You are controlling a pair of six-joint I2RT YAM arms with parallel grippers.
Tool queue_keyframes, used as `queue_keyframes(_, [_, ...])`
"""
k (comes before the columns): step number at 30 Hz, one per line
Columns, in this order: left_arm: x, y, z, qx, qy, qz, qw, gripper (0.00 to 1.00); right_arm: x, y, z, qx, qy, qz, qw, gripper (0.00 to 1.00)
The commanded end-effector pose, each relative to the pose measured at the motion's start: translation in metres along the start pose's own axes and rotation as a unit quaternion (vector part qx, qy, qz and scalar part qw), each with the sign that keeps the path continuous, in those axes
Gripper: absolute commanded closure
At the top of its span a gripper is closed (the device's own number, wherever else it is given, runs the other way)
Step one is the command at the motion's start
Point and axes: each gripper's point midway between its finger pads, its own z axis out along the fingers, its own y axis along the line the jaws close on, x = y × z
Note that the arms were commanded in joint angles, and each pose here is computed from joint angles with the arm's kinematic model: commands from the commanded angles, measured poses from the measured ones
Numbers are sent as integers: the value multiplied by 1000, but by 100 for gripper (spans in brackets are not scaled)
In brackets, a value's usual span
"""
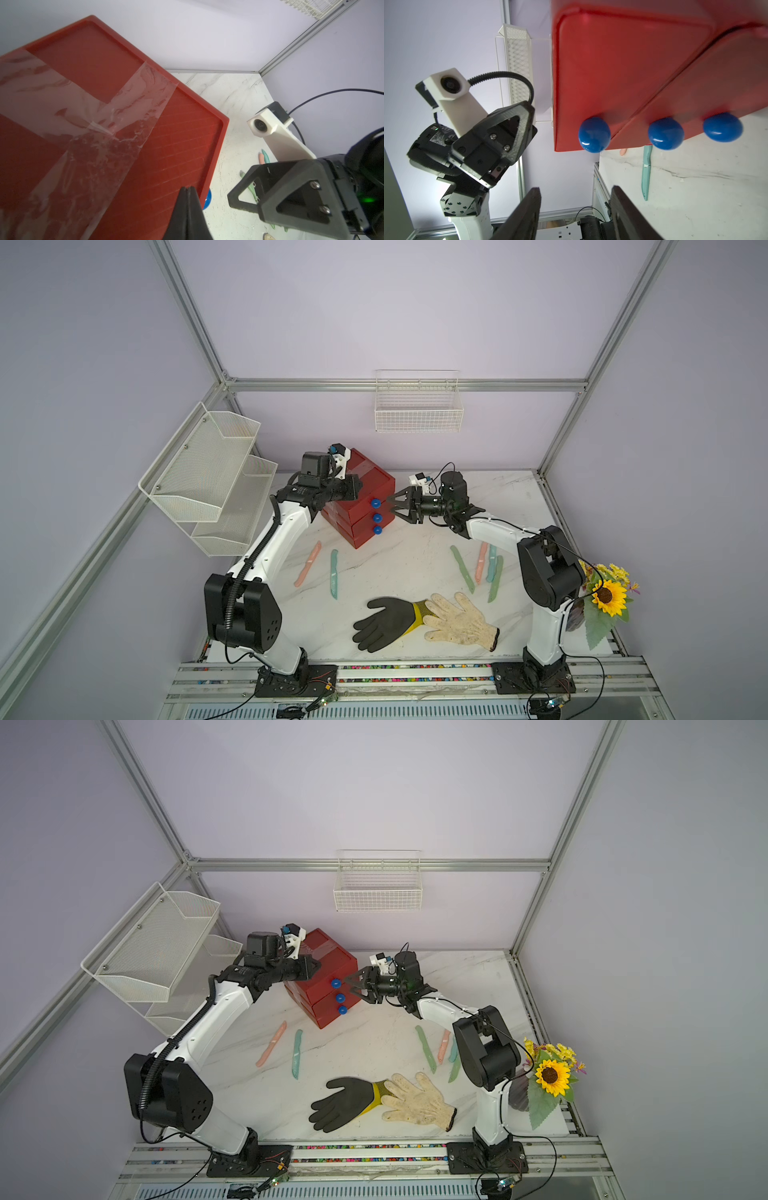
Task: Place the fruit knives into the drawer by color
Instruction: Open the drawer in the storage box.
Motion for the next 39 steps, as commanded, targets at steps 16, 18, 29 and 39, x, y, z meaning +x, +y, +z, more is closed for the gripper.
queue_keyframes(16, [20, 34, 16, -14, 14, -37, 999, 100, -17, -3, 36, -43, -3, -2, 999, 48])
queue_keyframes(18, [21, 35, 17, -15, 15, -40, 999, 100, -20, -6, 40, -44, -5, 2, 999, 50])
queue_keyframes(29, [19, 47, 26, -16, 17, -49, 999, 100, -23, -1, 56, -54, 14, 4, 998, 75])
queue_keyframes(39, [3, 58, 38, -13, 9, -64, 998, 100, -12, -7, 52, -47, 37, 12, 998, 84])
